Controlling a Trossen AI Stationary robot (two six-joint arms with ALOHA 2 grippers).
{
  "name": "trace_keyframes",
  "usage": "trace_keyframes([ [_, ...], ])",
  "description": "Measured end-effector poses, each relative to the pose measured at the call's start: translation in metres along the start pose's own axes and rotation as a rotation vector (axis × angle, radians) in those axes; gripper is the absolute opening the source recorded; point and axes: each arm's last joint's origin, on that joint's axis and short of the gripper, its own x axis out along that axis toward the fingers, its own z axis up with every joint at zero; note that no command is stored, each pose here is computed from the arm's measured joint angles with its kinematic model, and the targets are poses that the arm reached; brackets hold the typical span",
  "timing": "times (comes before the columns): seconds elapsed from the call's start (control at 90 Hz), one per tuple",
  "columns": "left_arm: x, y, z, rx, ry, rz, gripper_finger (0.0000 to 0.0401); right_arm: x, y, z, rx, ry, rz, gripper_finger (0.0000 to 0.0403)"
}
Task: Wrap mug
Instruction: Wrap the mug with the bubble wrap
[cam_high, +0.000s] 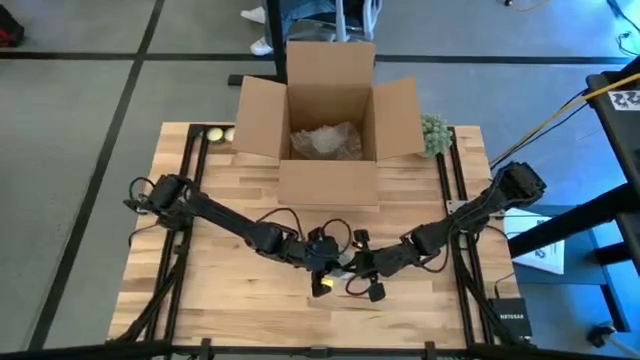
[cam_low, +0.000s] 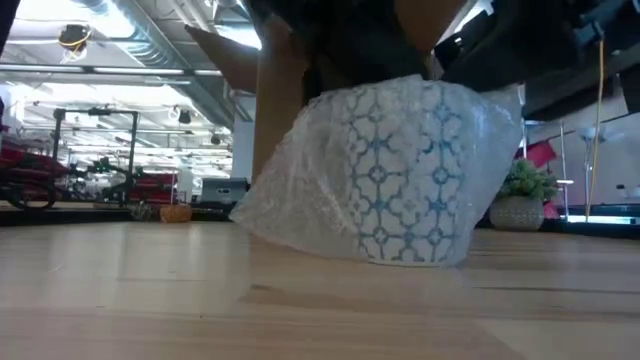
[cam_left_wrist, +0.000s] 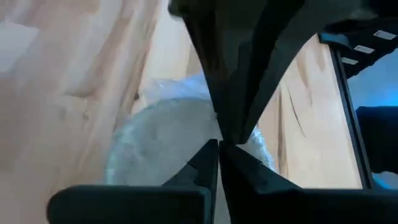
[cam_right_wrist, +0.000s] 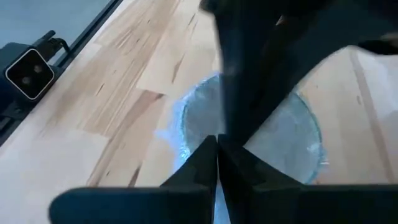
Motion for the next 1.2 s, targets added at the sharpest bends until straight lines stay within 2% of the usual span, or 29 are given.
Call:
trace_keyframes([
  [0.089,0.001,0.007,0.004,0.000,-0.006,0.017,0.0000,0.000,0.000,0.000,0.001,0.000,-0.002,0.0001],
  [0.2,0.016,0.017,-0.007,0.005,0.073,0.020,0.0000,0.000,-0.001,0.000,-0.004,-0.001,-0.012,0.0001],
  [0.322,0.028,0.018,-0.013,-0.005,0.104,-0.025,0.0000,0.000,-0.001,0.000,-0.006,0.000,-0.012,0.0001],
  [0.511,0.041,0.019,-0.023,0.002,0.134,-0.016,0.0000,0.000,-0.001,0.000,-0.007,-0.001,-0.018,0.0001],
  [0.733,0.040,0.017,-0.024,0.015,0.130,-0.026,0.0000,0.000,0.000,-0.001,-0.008,-0.001,-0.017,0.0001],
  [0.9,0.029,0.013,-0.012,0.036,0.102,-0.043,0.0000,-0.002,0.000,0.003,-0.011,0.010,-0.010,0.0004],
  [1.022,0.017,0.011,-0.004,0.047,0.086,-0.051,0.0000,-0.007,0.000,0.014,-0.026,0.055,-0.012,0.0038],
  [1.2,-0.013,0.007,0.015,0.037,0.028,-0.061,0.0000,-0.015,0.002,0.040,-0.088,0.104,0.024,0.0131],
])
